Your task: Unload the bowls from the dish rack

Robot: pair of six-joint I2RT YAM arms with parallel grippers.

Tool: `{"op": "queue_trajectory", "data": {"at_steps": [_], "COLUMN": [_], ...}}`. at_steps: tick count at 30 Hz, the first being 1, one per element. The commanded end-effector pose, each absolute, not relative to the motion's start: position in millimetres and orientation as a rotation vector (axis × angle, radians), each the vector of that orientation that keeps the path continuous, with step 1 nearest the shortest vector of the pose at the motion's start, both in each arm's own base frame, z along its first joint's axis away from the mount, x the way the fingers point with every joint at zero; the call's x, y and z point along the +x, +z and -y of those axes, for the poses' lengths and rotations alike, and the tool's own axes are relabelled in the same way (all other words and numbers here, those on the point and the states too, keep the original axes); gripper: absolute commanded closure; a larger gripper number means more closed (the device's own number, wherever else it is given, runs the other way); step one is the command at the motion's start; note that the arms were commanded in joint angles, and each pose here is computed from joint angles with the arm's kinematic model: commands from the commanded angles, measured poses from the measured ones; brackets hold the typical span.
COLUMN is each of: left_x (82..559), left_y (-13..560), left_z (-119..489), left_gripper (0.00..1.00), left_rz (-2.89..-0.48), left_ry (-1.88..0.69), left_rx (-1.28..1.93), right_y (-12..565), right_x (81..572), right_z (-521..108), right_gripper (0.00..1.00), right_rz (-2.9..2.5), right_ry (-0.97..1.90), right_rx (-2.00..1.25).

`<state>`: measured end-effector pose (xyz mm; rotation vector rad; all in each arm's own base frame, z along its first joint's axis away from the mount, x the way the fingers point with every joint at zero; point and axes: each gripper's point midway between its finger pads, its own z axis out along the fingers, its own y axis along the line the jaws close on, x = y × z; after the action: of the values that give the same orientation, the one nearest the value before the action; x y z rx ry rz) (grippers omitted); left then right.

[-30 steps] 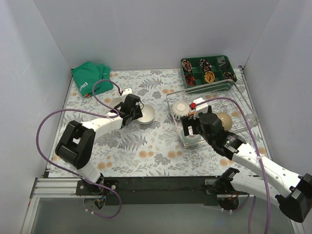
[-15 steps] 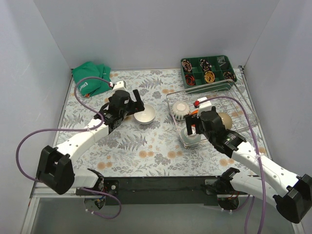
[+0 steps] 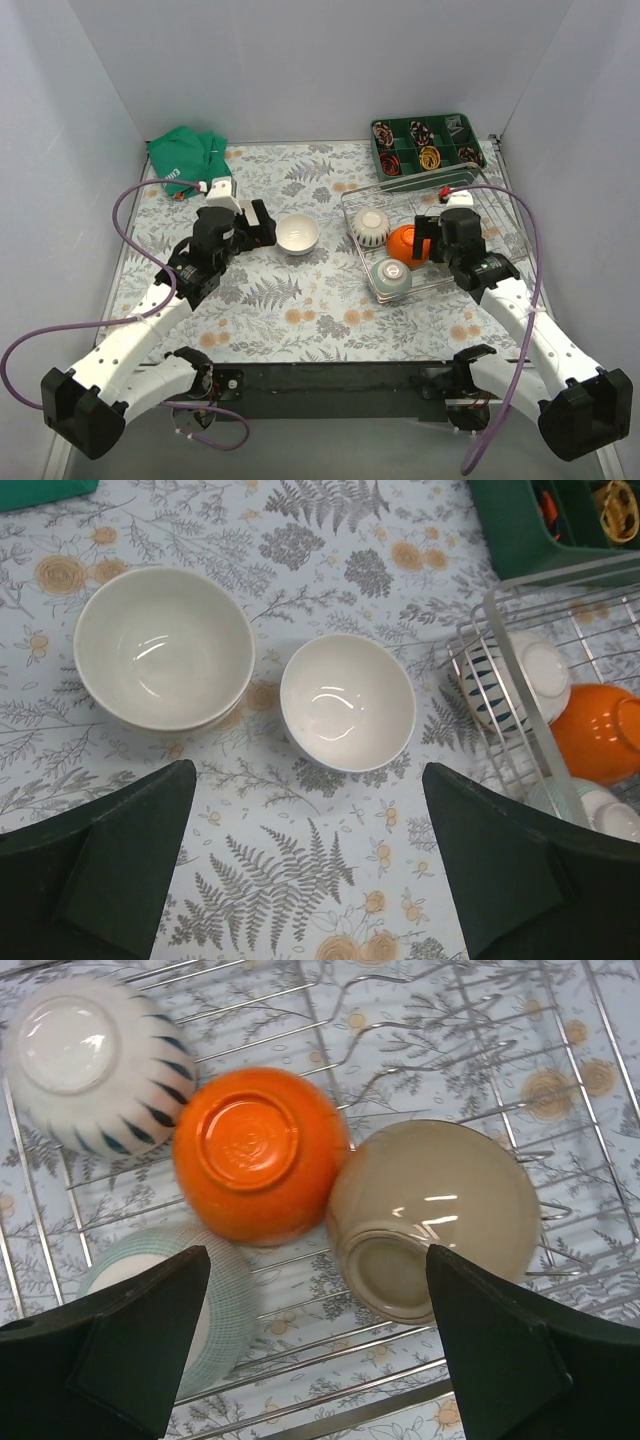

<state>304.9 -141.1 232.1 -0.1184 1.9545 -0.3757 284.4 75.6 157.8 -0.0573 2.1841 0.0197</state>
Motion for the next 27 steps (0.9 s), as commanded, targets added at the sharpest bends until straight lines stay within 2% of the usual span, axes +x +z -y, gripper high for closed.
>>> {"op": "queue_trajectory", "data": {"at_steps": [1,16,27], "left_x": [296,277,271], "left_y": [215,221,225], "left_z": [130,119,121], "left_gripper": [0.02,0.02,0.02], "left_rz": [-1.985,-1.915,-1.897], "left_ry": [-0.300,-0.320,-0.327], "left_rx": [-0.055,-0.040,-0.018], "right_y": [175,165,132], "right_x": [295,302,305], "right_z": [-51,-7,-13], "right_gripper": [0.02,0.01,0.01], "right_rz": [-2.159,-2.185,-2.261], "right_ry": [0.041,0.181,0.359], "right_rx": [0.095,0.223,0.236]}}
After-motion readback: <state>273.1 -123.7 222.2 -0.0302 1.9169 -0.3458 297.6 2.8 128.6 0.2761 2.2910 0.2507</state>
